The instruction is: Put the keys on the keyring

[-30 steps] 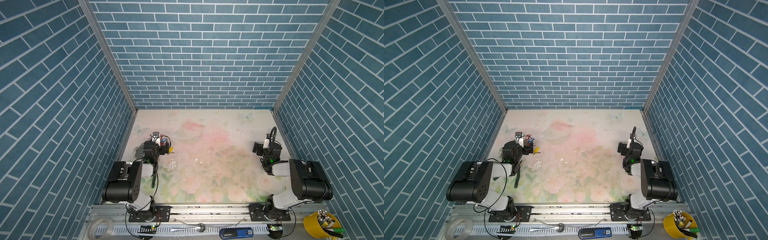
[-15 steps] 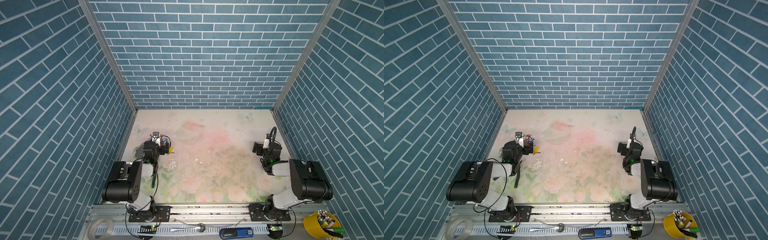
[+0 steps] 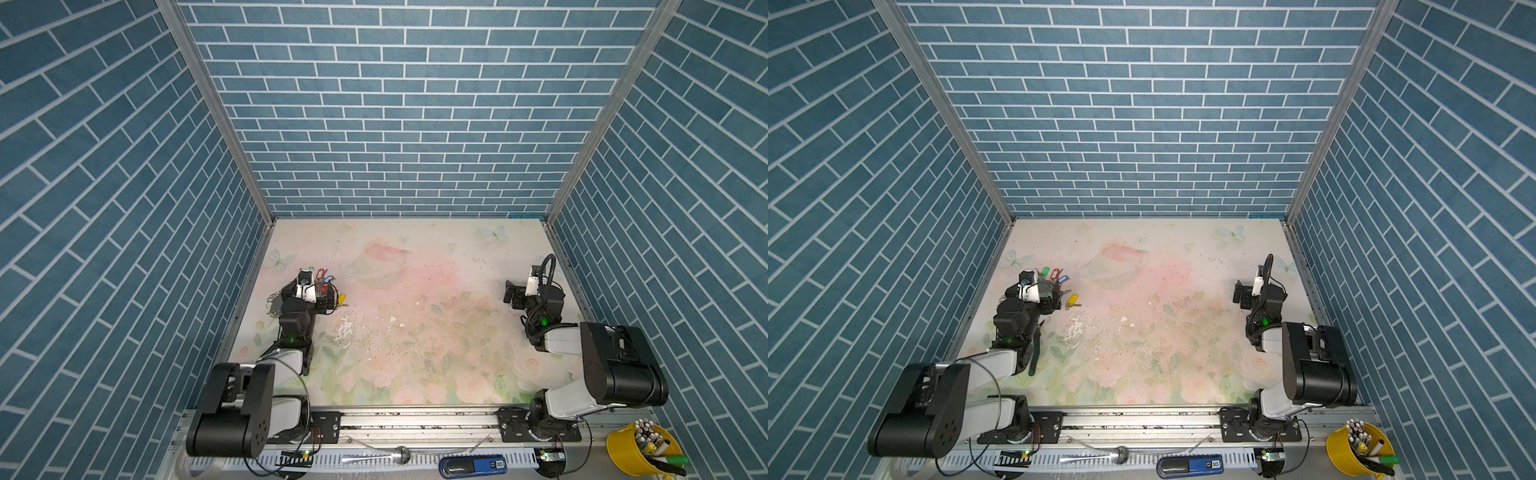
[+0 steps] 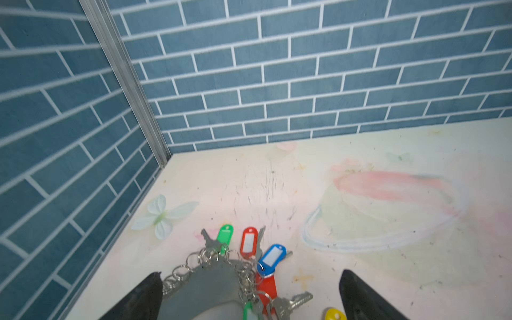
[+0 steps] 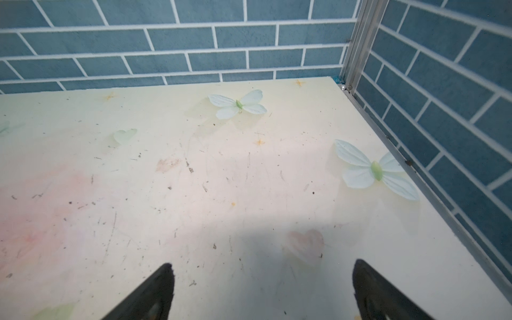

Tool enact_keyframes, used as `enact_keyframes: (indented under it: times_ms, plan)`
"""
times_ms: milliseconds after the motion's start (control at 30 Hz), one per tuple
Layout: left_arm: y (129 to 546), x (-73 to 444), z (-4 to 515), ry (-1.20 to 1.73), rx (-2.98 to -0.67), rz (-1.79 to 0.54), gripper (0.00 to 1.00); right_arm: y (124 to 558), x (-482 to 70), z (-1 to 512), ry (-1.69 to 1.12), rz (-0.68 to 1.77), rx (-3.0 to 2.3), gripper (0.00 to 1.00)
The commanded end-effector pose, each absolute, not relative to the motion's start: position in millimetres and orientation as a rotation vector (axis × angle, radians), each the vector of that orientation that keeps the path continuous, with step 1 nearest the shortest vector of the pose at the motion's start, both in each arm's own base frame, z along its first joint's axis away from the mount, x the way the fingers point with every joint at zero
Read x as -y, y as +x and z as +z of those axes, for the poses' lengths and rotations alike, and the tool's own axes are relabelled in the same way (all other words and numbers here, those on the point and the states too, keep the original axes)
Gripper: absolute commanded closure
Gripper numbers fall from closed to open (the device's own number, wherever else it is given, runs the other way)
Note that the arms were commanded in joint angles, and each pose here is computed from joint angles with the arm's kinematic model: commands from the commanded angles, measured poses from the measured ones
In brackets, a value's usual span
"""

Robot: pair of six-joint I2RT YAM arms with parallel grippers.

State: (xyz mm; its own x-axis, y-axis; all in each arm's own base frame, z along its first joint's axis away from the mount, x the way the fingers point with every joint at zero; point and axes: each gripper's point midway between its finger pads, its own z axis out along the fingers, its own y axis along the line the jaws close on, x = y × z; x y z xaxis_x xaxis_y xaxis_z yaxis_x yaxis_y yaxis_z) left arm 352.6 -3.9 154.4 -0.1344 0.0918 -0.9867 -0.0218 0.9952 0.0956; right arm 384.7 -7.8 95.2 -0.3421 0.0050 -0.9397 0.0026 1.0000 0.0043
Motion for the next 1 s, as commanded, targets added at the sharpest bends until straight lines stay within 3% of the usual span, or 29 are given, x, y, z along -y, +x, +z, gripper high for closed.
enact_keyframes:
  times_ms: [0,267,400,500,633,733,967]
  plan:
    - [345.8,1.3,165.7,0.006,-1.724,0.109,0.00,374.0,2.1,114.1,-0.061,-0.002,-1.853,0.01]
    - [320.7,-30.3,210.7,-0.537,-1.832,-0.024,0.00,348.3,-13.7,193.9,-0.037,0.111,-1.754,0.01]
    - [311.8,-18.0,214.4,-0.628,-1.892,-0.167,0.00,331.9,-14.7,247.4,0.090,0.226,-1.740,0.01]
    - [309.1,-6.3,216.2,-0.628,-1.869,-0.280,0.00,314.9,-6.2,267.0,0.229,0.254,-1.802,0.01]
    - [307.6,23.7,228.4,-0.499,-1.864,-0.461,0.00,289.3,14.2,250.3,0.504,0.247,-1.887,0.01]
    - [305.4,49.4,232.4,-0.399,-1.927,-0.566,0.00,284.8,1.0,244.3,0.476,0.335,-1.897,0.02]
    - [293.1,103.1,218.2,-0.094,-2.163,-0.289,0.00,288.2,-32.2,228.6,0.433,0.541,-2.020,0.10]
